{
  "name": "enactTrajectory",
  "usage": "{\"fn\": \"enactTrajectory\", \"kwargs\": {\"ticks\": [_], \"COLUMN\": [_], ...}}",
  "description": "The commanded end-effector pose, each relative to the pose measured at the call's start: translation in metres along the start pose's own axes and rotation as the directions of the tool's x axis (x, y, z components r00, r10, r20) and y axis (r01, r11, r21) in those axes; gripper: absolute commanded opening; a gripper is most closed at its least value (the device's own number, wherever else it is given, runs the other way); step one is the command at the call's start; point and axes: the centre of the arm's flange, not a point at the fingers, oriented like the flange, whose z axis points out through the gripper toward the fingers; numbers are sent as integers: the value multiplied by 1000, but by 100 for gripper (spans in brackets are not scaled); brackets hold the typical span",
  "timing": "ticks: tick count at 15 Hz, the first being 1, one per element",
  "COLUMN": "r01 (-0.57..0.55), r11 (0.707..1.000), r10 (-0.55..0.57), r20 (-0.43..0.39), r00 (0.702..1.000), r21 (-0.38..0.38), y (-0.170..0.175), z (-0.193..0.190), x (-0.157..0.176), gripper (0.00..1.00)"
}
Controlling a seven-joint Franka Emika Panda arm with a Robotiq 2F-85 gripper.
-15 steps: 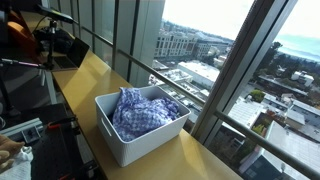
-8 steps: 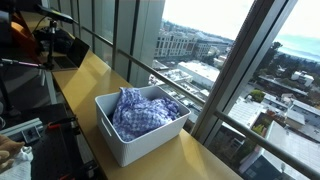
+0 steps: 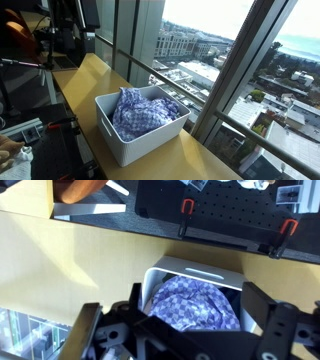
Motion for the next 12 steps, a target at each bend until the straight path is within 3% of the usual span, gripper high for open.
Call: {"fn": "enactTrajectory", "kwargs": {"ticks": [1, 6, 12], "r01": [17, 40, 84], "r11": [1000, 999, 993], "r10": [-18, -37, -57], "r20": [-123, -258, -295], "r00": [992, 966, 954], "r21": [-9, 6, 81], "y": [7, -3, -22], "z": [24, 57, 121], "x": [46, 108, 171], "gripper": [100, 100, 100]}}
